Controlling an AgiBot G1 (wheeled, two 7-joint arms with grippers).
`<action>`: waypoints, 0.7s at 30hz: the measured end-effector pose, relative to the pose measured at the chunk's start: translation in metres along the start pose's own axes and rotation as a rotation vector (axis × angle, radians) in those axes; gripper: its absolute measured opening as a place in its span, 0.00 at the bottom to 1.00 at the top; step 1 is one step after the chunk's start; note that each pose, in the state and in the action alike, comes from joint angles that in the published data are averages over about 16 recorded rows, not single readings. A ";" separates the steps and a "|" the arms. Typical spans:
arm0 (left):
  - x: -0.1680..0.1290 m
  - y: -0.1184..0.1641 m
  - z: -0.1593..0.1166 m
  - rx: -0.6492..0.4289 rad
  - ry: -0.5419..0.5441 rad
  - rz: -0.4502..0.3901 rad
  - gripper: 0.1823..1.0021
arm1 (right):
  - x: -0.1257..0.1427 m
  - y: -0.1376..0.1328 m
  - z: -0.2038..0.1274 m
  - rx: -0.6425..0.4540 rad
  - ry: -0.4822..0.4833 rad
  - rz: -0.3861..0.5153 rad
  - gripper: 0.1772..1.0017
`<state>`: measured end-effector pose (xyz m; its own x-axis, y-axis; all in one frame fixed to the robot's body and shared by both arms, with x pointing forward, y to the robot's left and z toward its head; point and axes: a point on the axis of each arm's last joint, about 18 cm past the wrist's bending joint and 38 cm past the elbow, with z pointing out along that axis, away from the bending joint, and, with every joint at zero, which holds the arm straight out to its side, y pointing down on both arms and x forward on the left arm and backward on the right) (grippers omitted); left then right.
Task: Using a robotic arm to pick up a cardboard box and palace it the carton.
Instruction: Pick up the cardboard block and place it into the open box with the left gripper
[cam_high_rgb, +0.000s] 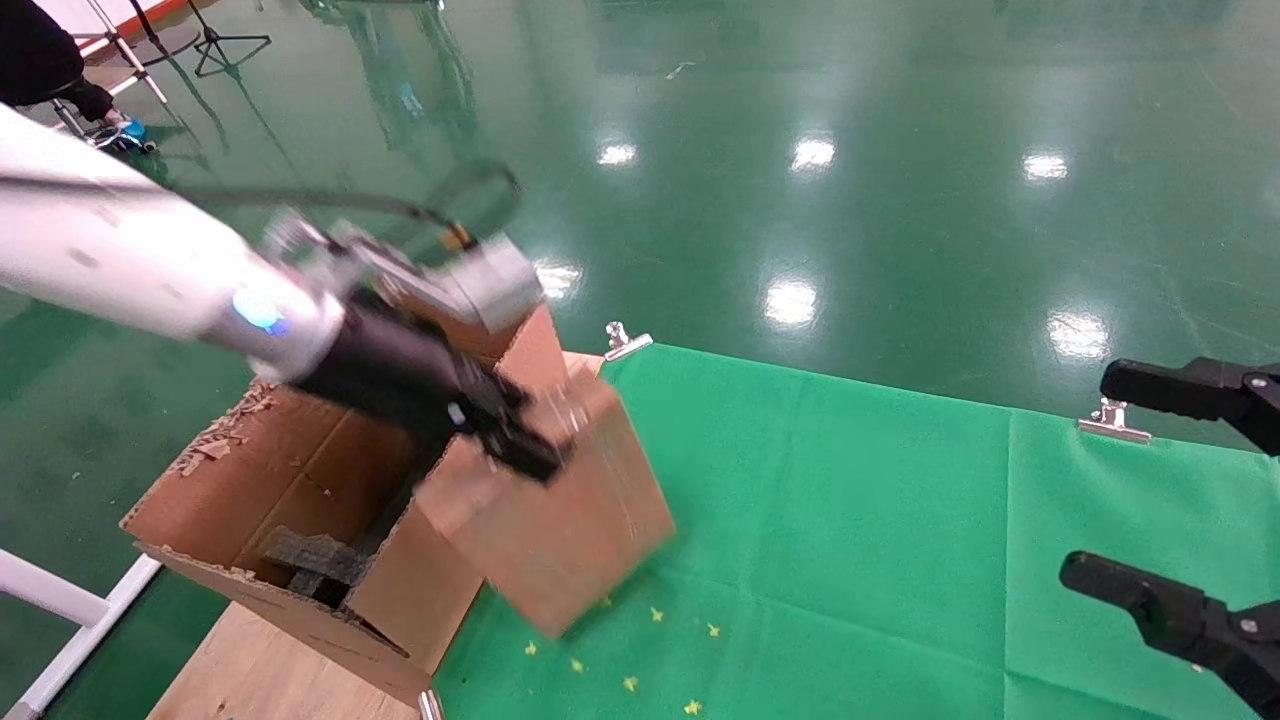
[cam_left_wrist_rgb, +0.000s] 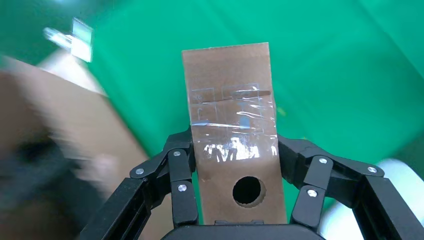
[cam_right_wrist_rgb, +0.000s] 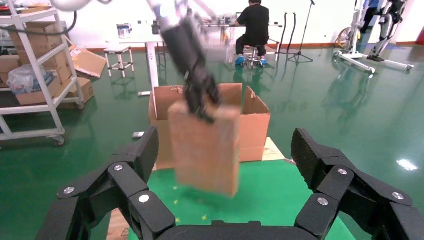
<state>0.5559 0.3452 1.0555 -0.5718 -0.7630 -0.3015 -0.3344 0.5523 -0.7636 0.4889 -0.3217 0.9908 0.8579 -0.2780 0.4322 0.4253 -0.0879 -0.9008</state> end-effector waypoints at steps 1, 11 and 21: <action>-0.006 -0.004 -0.010 0.024 -0.019 0.005 0.32 | 0.000 0.000 0.000 0.000 0.000 0.000 0.90; -0.067 -0.013 -0.107 0.186 -0.231 0.013 0.29 | 0.000 0.000 0.000 0.000 0.000 0.000 0.99; -0.124 0.064 -0.121 0.042 -0.330 -0.083 0.28 | 0.000 0.000 0.000 0.000 0.000 0.000 1.00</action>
<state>0.5149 0.5157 1.1131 -0.2684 -0.8759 -0.4009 -0.3344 0.4750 -0.8140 0.4889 -0.3217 0.9908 0.8579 -0.2780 0.4322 0.4253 -0.0879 -0.9008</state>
